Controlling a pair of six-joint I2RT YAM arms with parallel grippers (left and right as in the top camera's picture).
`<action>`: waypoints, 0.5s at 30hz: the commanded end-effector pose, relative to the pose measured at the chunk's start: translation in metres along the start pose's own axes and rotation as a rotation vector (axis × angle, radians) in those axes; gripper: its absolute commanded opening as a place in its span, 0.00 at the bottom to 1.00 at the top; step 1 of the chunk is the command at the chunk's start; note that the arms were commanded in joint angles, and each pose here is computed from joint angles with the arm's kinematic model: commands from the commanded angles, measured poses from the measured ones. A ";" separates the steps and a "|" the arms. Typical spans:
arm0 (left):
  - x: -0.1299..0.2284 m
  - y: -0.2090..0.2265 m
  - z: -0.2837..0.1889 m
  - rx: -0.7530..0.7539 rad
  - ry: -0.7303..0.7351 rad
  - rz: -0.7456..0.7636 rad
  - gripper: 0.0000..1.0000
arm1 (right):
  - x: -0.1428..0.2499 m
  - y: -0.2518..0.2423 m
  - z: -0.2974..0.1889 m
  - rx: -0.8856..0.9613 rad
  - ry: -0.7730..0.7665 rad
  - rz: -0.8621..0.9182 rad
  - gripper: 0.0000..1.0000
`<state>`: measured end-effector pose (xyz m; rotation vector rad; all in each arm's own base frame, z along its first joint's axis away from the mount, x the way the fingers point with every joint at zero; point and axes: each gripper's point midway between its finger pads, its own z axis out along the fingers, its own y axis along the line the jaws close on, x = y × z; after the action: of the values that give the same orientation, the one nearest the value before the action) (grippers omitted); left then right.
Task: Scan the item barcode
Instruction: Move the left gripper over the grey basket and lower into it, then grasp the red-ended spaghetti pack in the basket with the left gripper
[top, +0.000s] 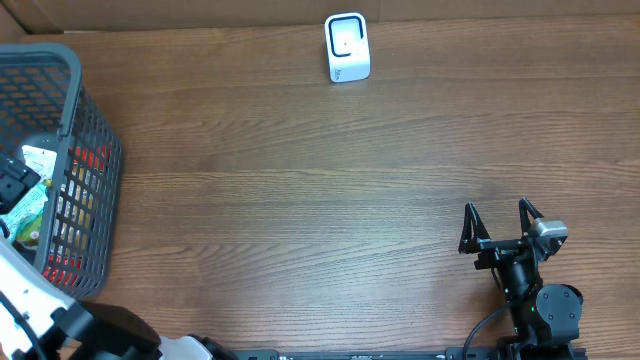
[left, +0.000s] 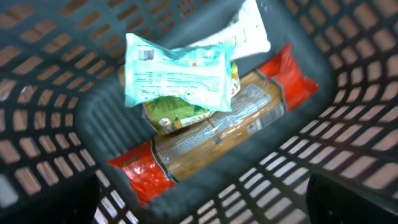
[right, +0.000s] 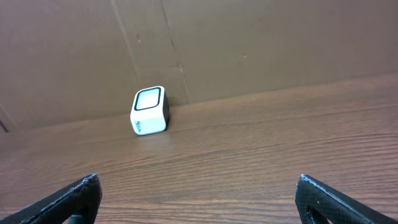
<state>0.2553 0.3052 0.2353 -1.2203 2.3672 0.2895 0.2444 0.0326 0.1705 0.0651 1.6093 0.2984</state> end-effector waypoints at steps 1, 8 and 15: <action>0.014 0.003 0.029 -0.004 0.086 0.147 0.97 | 0.001 -0.001 0.000 0.003 -0.005 -0.002 1.00; 0.043 -0.015 0.074 0.105 0.253 0.189 0.89 | 0.001 -0.001 0.000 0.003 -0.005 -0.002 1.00; 0.061 -0.015 0.111 0.113 0.354 0.269 0.81 | 0.001 -0.001 0.000 0.003 -0.005 -0.002 1.00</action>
<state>0.2670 0.2986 0.1242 -1.0484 2.7543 0.0611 0.2444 0.0325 0.1704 0.0648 1.6096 0.2975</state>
